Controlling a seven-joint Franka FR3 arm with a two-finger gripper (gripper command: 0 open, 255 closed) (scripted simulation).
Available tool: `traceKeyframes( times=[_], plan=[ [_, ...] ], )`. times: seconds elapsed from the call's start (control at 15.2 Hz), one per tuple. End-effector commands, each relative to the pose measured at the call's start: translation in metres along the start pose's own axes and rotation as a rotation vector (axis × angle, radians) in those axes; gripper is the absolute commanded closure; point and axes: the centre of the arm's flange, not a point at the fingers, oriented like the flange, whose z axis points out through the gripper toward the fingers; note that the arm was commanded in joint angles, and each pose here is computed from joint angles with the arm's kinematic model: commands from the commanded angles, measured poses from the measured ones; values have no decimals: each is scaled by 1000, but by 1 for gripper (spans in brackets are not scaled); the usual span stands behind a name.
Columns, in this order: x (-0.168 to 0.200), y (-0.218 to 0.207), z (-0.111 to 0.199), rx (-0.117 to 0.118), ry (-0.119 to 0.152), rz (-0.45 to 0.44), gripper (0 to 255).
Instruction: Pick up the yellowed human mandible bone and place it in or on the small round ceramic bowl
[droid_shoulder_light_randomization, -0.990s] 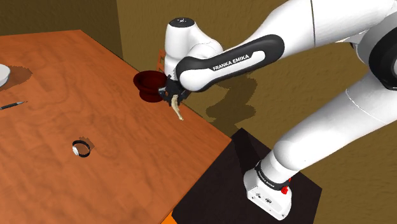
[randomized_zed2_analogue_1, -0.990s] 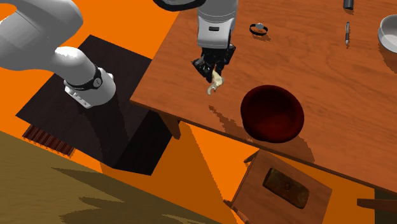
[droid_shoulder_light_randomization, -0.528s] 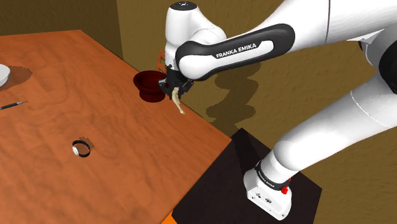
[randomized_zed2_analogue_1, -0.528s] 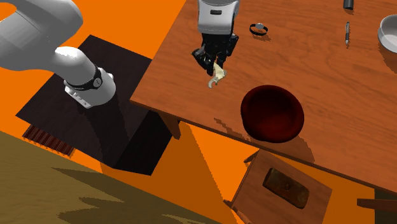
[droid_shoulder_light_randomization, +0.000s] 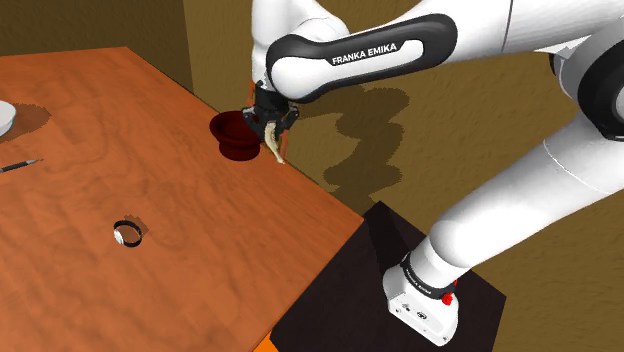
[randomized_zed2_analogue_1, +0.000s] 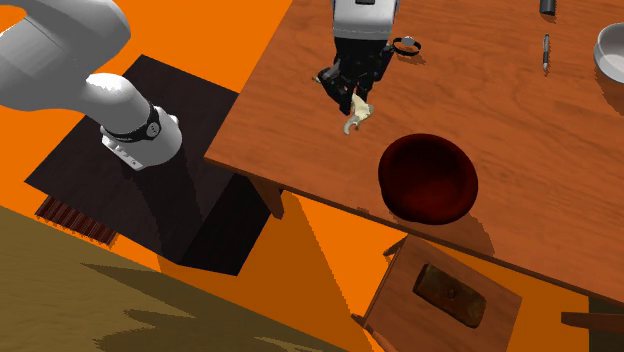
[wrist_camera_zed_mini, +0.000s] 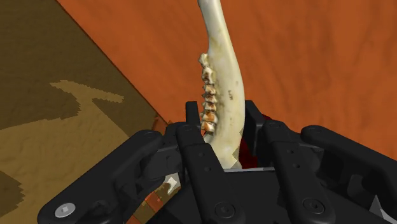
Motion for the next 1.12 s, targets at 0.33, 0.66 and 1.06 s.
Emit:
traceKeyframes(
  times=[0.33, 0.66, 1.06],
  plan=[
    [82, -39, 9, -1, 0, 0, 255],
    [141, -68, 15, -1, 0, 0, 255],
    [185, -91, 30, -1, 0, 0, 255]
  ],
)
